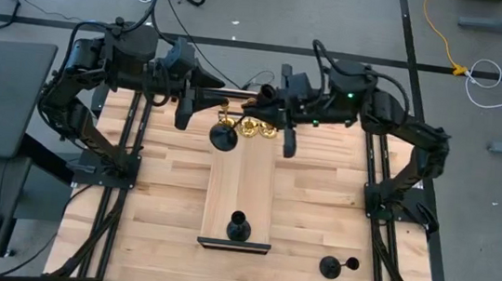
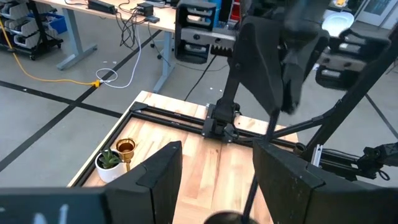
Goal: Pick & Place candle stick holders
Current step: Put the top black candle holder on the shelf aligned with the other black candle holder
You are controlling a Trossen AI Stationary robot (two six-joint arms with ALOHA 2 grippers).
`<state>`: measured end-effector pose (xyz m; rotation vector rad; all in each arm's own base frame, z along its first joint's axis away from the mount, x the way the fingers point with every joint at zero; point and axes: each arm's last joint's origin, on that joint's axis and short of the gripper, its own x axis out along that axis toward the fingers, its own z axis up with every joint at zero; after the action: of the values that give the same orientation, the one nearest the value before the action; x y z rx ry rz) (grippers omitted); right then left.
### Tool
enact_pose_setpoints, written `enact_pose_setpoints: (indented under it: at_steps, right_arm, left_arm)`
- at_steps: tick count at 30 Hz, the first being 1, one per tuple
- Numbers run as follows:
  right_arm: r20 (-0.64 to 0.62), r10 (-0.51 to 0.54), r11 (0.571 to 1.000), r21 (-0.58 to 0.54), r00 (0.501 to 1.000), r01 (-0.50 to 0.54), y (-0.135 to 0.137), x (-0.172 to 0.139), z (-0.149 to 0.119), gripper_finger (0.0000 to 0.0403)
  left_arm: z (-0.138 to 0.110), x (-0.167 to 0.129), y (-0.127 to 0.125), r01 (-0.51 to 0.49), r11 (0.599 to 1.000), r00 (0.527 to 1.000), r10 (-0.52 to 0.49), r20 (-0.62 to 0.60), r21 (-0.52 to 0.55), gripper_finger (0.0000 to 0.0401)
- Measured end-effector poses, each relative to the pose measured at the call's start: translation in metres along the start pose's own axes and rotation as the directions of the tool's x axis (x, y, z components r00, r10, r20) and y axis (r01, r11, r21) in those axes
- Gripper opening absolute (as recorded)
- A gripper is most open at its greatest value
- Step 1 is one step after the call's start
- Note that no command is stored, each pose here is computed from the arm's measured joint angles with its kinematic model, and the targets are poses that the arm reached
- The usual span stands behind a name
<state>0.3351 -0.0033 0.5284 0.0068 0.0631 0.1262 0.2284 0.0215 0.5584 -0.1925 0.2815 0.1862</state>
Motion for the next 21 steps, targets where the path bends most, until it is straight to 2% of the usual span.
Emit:
enact_pose_setpoints:
  at_steps: [7, 14, 21]
  right_arm:
    - [0.025, -0.02, 1.0, 0.003, 0.999, 0.019, -0.01, 0.016, -0.002, 0.0002]
    - [0.032, -0.036, 0.999, 0.003, 0.999, 0.035, -0.015, 0.016, -0.002, 0.0002]
    - [0.03, -0.036, 0.999, -0.001, 0.999, 0.036, -0.016, 0.016, -0.002, 0.0002]
  left_arm:
    - [0.0, 0.0, 0.0, 0.005, 1.0, 1.0, -0.005, -0.001, -0.005, 0.0197]
    - [-0.001, 0.001, -0.002, 0.07, 0.997, 0.997, -0.071, -0.017, -0.019, 0.0197]
    - [-0.007, 0.026, -0.009, 0.087, 0.996, 0.993, -0.088, -0.075, -0.024, 0.0197]
